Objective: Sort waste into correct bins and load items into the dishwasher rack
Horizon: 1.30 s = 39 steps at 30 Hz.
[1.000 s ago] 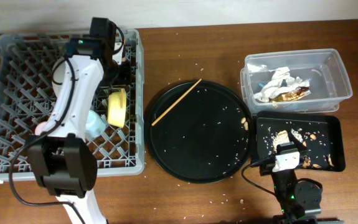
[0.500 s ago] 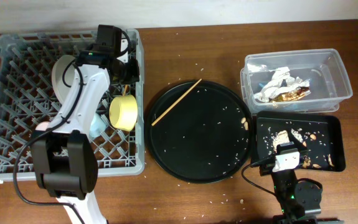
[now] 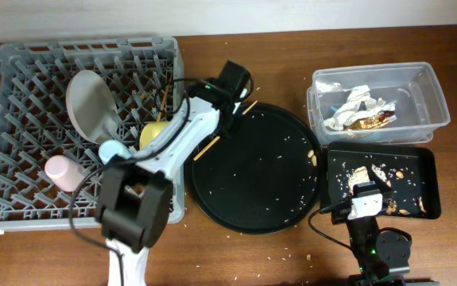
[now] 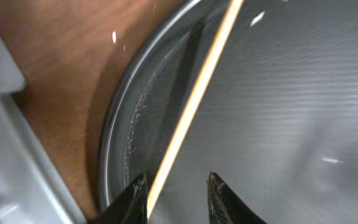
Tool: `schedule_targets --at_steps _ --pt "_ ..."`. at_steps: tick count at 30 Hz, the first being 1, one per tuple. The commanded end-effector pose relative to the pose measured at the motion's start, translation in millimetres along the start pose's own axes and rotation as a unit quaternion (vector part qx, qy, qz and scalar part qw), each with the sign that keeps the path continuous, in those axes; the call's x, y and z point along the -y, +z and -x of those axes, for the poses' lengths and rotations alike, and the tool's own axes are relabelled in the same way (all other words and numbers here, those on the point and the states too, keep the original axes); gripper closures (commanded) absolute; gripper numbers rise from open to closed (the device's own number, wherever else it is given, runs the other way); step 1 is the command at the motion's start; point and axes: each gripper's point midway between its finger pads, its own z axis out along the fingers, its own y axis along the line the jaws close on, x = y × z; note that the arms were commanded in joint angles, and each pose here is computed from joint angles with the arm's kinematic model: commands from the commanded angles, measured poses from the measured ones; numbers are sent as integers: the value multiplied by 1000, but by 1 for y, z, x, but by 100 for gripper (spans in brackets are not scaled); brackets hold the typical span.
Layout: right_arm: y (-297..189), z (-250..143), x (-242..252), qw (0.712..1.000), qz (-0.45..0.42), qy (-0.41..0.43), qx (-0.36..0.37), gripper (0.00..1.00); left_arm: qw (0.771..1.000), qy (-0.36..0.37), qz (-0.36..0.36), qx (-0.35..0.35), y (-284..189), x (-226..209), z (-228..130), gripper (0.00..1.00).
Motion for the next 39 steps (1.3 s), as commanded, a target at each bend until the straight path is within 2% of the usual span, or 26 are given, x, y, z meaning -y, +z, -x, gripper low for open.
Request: schedule_targets --at_steps 1,2,6,8,9,10,12,14,16,18,20,21,22,24,28,29,30,32,33,34,36,37,38,39 --pt "0 -2 0 1000 1 -1 0 2 999 39 -14 -21 28 5 -7 69" --pt "0 -2 0 1000 1 -1 0 2 998 46 -35 -34 37 14 -13 69" --pt "0 -2 0 1000 1 -1 0 2 995 56 -49 -71 59 21 -30 70" --pt "0 -2 0 1000 1 -1 0 2 994 56 -56 -72 58 24 -31 82" --pt "0 -2 0 1000 1 -1 0 2 994 56 -56 -73 58 23 -31 94" --pt "0 -2 0 1000 1 -1 0 2 994 55 -62 -75 55 25 -31 100" --pt "0 -2 0 1000 1 -1 0 1 991 49 -105 -71 34 36 -21 100" --pt "0 -2 0 1000 1 -1 0 2 990 33 -129 -45 -15 32 8 100" --pt "0 -2 0 1000 1 -1 0 2 992 0 -124 -7 -70 11 38 100" --pt "0 -2 0 1000 1 -1 0 2 993 -70 -89 39 -117 -38 59 100" --pt "0 -2 0 1000 1 -1 0 2 981 -189 25 34 -120 -112 48 100" --pt "0 -2 0 1000 1 -1 0 2 966 -255 39 16 -110 -133 37 100" --pt "0 -2 0 1000 1 -1 0 1 956 -291 44 -4 -94 -146 27 100" --pt "0 -2 0 1000 1 -1 0 2 952 -303 48 -15 -64 -159 23 100" --pt "0 -2 0 1000 1 -1 0 2 972 -229 48 -26 -27 -163 24 99" --pt "0 -2 0 1000 1 -1 0 2 974 -219 49 -31 -26 -163 22 90" --pt "0 -2 0 1000 1 -1 0 2 974 -220 48 -30 -30 -163 23 76" --pt "0 -2 0 1000 1 -1 0 2 975 -222 20 -20 -56 -155 28 39" --pt "0 -2 0 1000 1 -1 0 1 975 -222 19 -6 -84 -156 31 38" --pt "0 -2 0 1000 1 -1 0 2 974 -223 24 19 -120 -160 33 33" --pt "0 -2 0 1000 1 -1 0 2 973 -224 39 39 -158 -164 28 22" --pt "0 -2 0 1000 1 -1 0 2 972 -225 48 46 -184 -166 18 15" --pt "0 -2 0 1000 1 -1 0 2 971 -222 56 66 -215 -167 10 1" --pt "0 -2 0 1000 1 -1 0 2 968 -224 56 99 -246 -166 5 1"
